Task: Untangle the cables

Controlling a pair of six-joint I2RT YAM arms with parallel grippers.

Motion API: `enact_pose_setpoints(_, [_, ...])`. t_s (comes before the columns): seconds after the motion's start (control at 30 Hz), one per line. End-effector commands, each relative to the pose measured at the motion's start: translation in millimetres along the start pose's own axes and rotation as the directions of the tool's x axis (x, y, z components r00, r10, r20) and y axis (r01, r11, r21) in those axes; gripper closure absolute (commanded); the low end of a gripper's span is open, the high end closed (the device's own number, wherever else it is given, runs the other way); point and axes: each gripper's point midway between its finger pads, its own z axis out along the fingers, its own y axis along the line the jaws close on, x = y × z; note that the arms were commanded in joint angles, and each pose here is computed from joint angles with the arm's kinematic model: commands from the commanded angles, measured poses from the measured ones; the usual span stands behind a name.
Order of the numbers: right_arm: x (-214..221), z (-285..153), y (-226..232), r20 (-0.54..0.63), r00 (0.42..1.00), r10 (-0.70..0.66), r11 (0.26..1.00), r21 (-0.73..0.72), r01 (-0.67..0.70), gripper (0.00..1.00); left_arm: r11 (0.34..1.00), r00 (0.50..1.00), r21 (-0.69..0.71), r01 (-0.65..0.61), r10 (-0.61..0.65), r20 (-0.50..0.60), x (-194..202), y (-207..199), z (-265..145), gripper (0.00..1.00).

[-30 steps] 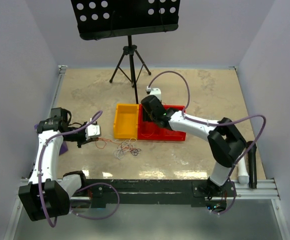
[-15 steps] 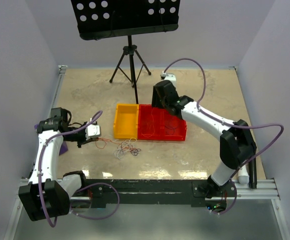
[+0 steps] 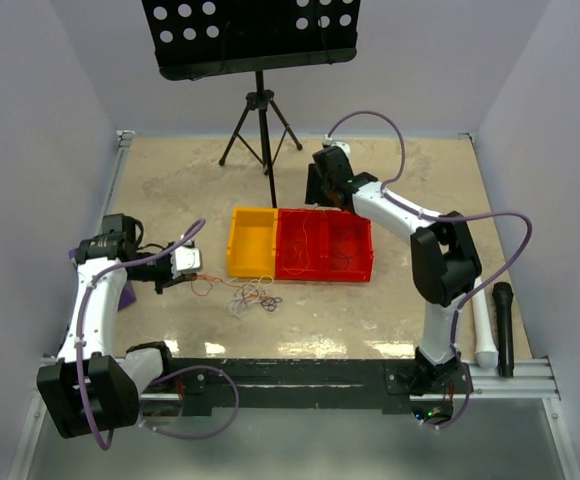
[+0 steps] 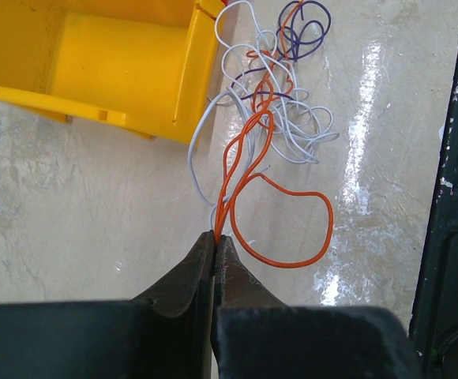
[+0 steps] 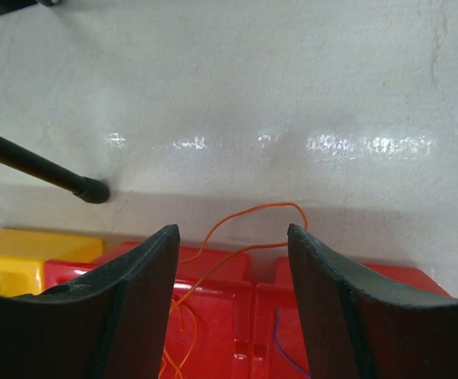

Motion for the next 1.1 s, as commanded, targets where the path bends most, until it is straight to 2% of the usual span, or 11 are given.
enact_pose_setpoints(0.0, [-11,-6,7,-0.001,1.0,-0.018,0.999,-0.031,0.018,0.39,1.0,1.0,-0.008,-0.011,0.011,0.017,0,2,2,1.0])
enact_pose_setpoints(0.33, [-41,-50,14,0.116,0.991,0.062,0.995,-0.091,-0.051,0.44,1.0,1.0,-0.005,-0.01,0.01,0.022,2,0,5,1.0])
enact_pose_setpoints(0.6, [-10,-68,46,0.035,0.996,0.077,0.978,-0.198,-0.068,0.47,1.0,1.0,-0.009,-0.011,0.011,0.02,2,1,4,1.0])
enact_pose_setpoints(0.93, [20,-49,47,-0.019,0.996,0.088,0.981,-0.173,-0.09,0.47,1.0,1.0,-0.009,-0.008,0.008,0.022,3,1,5,1.0])
enact_pose_setpoints(1.07, [24,-39,47,-0.018,0.996,0.091,0.984,-0.154,-0.093,0.52,1.0,1.0,-0.007,-0.006,0.006,0.017,4,1,6,1.0])
